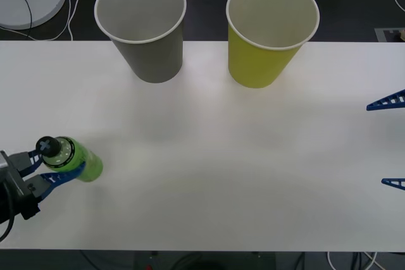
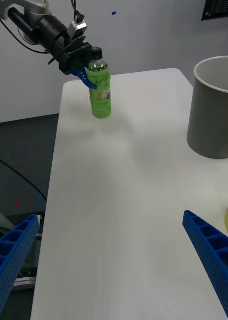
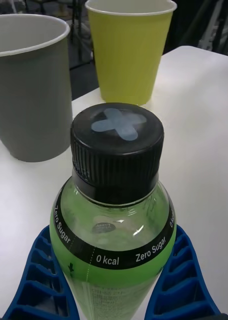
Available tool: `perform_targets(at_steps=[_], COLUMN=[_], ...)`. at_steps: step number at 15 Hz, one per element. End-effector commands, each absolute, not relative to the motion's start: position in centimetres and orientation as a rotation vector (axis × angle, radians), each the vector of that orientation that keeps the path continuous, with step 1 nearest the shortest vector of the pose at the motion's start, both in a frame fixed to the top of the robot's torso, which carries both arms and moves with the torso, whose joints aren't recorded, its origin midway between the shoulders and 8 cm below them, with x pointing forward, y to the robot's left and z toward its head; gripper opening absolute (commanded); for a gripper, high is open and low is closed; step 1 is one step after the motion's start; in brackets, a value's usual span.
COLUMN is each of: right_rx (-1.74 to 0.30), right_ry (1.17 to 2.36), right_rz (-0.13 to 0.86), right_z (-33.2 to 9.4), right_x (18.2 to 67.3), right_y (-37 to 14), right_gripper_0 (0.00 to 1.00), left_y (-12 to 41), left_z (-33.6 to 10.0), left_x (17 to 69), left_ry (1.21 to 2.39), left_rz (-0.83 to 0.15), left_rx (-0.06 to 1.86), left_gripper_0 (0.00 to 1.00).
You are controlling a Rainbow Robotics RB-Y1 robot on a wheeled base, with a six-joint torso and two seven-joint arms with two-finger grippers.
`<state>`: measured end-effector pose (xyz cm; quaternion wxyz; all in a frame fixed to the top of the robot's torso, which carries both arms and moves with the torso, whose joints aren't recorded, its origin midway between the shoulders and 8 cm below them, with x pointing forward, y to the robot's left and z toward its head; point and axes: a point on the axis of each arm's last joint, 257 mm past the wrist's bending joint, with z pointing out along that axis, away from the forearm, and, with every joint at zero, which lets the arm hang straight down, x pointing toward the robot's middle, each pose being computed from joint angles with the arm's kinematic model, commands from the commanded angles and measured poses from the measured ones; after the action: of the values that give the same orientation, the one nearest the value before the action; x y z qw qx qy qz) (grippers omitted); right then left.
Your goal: Put the can into the green bin and the plastic bottle into the gray bin
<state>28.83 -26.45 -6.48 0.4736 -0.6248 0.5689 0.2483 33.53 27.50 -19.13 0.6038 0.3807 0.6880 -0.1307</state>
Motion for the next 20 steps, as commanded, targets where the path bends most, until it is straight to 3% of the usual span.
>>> perform_targets(at_steps=[1,10,20], right_rx=[-1.529,-1.529,-1.529], right_ry=[1.392,1.392,1.392], right_rz=[0.607,0.607,0.607], right_z=[-6.5,-6.5,-6.5], right_x=[28.8,28.8,28.8], right_y=[-26.4,-26.4,-26.4], right_gripper_0=[1.00,1.00,1.00], left_y=[28.0,30.2,30.4], left_z=[-18.2,-15.7,-10.5], left_x=[34.2,35.2,35.4], left_ry=[1.602,1.670,1.753], left_rz=[-0.258,-0.179,-0.202], left_rx=[0.812,0.691,0.638], left_gripper_0=[0.00,0.00,0.00])
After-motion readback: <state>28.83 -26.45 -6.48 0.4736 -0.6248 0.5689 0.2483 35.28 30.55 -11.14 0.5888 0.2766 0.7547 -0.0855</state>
